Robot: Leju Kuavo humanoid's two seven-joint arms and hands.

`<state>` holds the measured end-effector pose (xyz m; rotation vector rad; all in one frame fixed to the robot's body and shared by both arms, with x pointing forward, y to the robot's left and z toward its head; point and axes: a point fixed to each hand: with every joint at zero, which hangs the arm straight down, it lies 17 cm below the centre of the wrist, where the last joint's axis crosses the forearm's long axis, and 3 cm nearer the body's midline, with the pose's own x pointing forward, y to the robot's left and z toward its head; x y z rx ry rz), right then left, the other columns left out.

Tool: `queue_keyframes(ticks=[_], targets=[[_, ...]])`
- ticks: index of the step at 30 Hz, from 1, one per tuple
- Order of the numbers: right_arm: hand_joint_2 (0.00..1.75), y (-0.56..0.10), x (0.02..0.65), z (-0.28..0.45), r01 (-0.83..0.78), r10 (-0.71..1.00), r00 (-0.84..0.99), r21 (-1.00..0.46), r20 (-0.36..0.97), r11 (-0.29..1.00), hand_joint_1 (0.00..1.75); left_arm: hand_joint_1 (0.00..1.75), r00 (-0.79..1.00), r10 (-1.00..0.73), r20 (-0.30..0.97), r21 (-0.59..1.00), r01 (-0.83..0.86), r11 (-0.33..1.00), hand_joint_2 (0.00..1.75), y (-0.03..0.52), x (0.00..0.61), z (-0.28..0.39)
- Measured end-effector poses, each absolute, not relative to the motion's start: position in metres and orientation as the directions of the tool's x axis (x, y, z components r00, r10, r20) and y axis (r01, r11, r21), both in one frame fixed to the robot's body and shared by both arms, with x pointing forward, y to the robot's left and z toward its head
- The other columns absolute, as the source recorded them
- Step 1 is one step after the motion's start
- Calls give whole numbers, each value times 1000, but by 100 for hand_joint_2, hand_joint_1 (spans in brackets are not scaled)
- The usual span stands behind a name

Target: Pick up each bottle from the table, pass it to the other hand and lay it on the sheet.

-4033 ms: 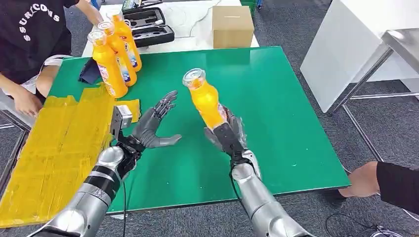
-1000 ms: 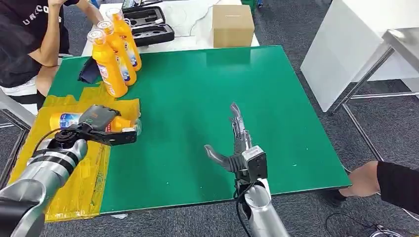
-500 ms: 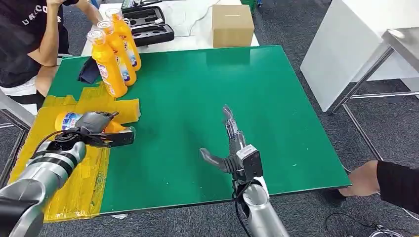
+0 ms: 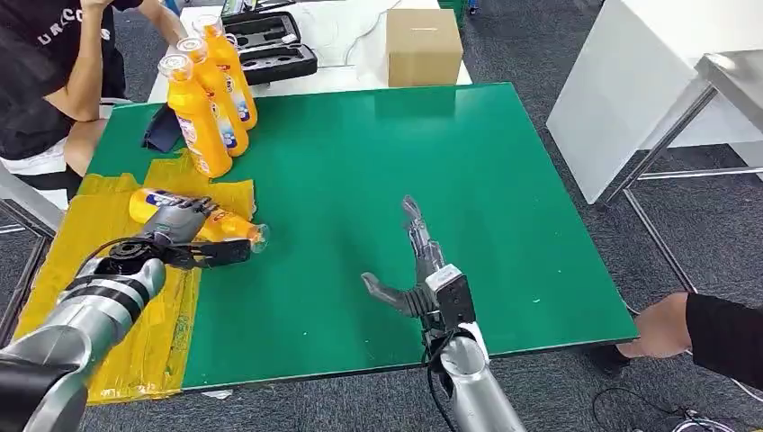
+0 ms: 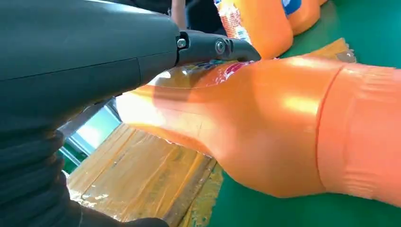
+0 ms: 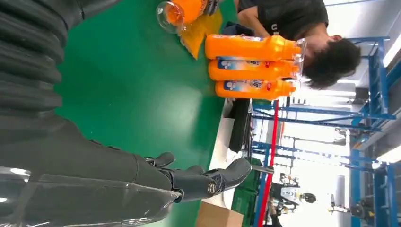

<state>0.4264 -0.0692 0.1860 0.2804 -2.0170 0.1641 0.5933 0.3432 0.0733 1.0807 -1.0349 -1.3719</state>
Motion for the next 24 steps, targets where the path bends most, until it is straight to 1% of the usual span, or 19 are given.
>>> queue_keyframes(ticks=[5,9,16,21,24], targets=[[175,-70,427,185,-260,-118,-426,4,897,966,0,0,-33,-998,-56,981,182,-61,175,340,596,79],[175,-71,428,183,-258,-115,-421,3,900,966,0,0,-50,-998,-26,992,122,-32,175,334,599,90],[175,-76,428,178,-238,-103,-415,1,904,971,0,0,-118,-993,-4,991,-134,12,175,309,612,151],[175,-80,428,174,-221,-91,-408,-1,909,975,0,0,-153,-988,-7,981,-195,23,175,294,617,174],[175,-83,427,170,-210,-81,-401,-6,912,978,0,0,-184,-983,24,981,-187,59,175,282,623,188]])
